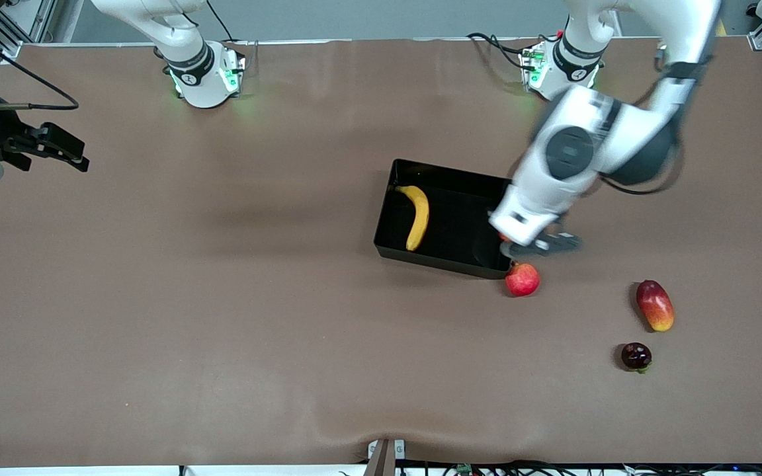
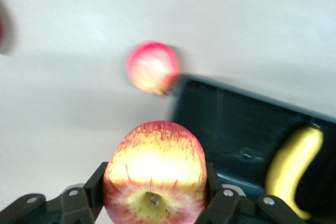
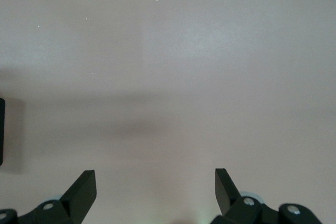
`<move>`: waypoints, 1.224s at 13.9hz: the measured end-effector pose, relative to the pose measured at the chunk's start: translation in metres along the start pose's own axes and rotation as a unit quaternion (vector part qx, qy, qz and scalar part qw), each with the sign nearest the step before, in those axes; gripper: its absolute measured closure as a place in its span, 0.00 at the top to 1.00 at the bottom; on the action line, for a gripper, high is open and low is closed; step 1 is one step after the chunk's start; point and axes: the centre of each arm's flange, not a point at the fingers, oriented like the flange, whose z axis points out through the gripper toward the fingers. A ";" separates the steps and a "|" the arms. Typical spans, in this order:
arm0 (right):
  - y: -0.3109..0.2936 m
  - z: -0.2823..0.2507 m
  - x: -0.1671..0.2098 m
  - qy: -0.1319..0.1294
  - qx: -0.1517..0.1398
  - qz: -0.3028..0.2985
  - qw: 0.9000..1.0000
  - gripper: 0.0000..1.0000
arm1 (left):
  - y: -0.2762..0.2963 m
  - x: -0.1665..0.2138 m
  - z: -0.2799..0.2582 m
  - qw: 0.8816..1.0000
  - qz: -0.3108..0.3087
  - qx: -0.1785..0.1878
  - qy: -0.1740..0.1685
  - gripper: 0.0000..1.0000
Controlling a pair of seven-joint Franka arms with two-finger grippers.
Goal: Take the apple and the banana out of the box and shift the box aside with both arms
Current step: 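Carry the apple out of the box and set it beside the mango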
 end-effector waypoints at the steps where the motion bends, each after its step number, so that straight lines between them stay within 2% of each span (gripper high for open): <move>1: 0.000 0.000 0.000 0.000 0.000 0.000 1.000 1.00 | -0.036 0.017 0.005 1.000 0.000 -0.003 -0.004 0.74; 4: 0.000 0.000 0.000 0.000 0.000 0.000 1.000 1.00 | -0.125 0.057 0.039 1.000 -0.007 -0.023 -0.011 0.74; 6: 0.000 0.001 0.000 -0.001 0.000 0.000 1.000 1.00 | -0.155 0.073 0.074 0.999 -0.016 -0.034 -0.018 0.74; 12: 0.000 0.000 0.000 -0.001 0.000 0.000 1.000 1.00 | -0.187 0.090 0.171 0.998 -0.024 -0.033 -0.047 0.74; 17: 0.000 0.001 0.000 -0.001 0.000 0.000 1.000 1.00 | -0.196 0.095 0.203 0.998 -0.020 -0.032 -0.041 0.74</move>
